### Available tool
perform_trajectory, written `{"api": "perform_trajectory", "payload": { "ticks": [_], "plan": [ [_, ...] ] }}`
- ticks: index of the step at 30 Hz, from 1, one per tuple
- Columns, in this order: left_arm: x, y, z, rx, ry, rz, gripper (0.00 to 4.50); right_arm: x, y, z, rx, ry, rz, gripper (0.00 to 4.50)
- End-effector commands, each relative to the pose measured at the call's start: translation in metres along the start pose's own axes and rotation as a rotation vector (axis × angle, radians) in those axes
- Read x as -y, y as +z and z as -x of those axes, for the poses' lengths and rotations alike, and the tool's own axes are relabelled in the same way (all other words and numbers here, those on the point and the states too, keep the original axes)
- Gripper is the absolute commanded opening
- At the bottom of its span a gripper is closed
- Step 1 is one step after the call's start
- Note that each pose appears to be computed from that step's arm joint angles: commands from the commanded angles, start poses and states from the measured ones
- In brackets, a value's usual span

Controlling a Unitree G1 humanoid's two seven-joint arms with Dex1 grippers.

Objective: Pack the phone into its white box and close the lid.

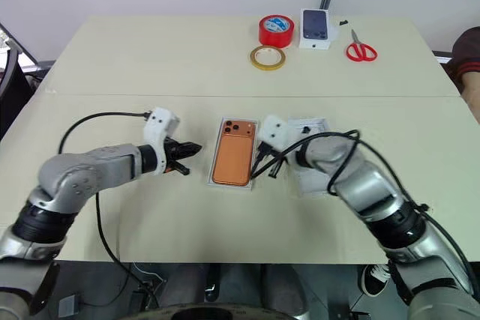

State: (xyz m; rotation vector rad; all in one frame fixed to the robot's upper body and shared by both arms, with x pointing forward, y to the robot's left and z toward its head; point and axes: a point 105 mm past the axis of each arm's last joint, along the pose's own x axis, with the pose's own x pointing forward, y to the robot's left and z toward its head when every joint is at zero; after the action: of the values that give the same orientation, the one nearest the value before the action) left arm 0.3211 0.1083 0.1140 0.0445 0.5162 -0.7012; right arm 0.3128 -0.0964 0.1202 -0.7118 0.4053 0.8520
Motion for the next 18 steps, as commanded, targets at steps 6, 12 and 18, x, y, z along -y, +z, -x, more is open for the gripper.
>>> {"api": "perform_trajectory", "payload": {
  "ticks": [6,12,18],
  "plan": [
    [0.028,-0.008,-0.024,-0.065,-0.146,-0.121,0.03,-0.006,0.011,-0.010,0.004,0.000,0.031,0.00],
    [0.071,0.004,-0.044,-0.056,-0.321,-0.134,0.03,-0.003,0.001,0.004,-0.023,0.001,0.028,0.00],
    [0.122,0.006,-0.060,-0.100,-0.513,-0.164,0.03,0.001,-0.027,0.035,-0.108,-0.016,0.013,0.00]
  ]
}}
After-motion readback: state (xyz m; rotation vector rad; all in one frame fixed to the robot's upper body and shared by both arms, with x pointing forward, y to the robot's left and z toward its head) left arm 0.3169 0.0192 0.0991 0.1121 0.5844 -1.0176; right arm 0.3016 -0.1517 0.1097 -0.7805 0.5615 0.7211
